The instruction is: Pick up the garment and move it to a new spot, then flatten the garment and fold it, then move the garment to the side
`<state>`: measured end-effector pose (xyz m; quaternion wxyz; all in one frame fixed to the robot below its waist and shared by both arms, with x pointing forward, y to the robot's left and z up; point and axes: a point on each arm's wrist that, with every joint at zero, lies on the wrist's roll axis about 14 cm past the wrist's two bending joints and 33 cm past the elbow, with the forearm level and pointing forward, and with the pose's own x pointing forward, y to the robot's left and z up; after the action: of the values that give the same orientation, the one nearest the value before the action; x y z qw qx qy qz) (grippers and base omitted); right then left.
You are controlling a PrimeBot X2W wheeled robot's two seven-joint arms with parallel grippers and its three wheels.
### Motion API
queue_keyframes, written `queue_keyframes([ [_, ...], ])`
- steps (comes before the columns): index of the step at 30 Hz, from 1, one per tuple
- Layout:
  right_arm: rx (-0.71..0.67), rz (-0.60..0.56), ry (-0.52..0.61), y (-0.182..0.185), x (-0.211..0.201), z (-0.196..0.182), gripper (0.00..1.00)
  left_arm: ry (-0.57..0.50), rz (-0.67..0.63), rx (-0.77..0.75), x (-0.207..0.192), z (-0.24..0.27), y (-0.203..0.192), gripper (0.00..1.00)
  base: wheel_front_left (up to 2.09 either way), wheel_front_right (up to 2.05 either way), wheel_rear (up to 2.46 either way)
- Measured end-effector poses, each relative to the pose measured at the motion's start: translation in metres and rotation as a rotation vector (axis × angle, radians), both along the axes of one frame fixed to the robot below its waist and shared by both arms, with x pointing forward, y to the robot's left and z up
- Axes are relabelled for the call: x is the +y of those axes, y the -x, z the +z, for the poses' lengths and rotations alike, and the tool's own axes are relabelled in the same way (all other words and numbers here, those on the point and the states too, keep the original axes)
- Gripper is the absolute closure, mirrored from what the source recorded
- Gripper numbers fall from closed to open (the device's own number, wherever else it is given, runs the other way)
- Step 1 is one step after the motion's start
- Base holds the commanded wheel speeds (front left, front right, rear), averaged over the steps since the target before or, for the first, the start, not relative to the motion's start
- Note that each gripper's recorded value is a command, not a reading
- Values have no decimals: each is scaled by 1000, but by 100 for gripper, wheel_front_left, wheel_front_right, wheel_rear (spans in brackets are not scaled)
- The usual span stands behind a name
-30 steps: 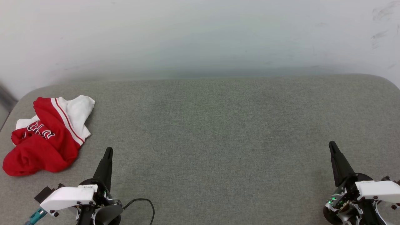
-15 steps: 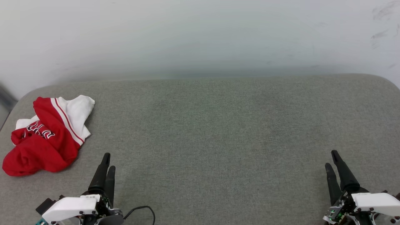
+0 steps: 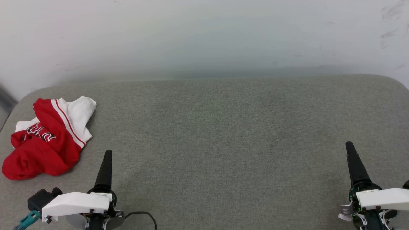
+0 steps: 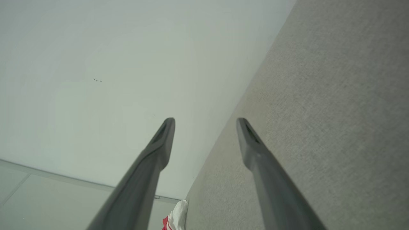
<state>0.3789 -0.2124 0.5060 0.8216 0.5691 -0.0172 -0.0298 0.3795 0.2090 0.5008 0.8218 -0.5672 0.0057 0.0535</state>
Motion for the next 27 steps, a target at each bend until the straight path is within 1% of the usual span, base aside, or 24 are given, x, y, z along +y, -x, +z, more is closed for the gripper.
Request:
queue_keyframes([
  [13, -48, 22, 314, 1, 11, 19, 0, -303, -3, 36, -9, 4, 1, 0, 0, 0, 0],
  [27, -56, 13, 532, 6, 13, 21, 0, -538, 15, 44, -12, 9, 3, 0, 0, 0, 0],
])
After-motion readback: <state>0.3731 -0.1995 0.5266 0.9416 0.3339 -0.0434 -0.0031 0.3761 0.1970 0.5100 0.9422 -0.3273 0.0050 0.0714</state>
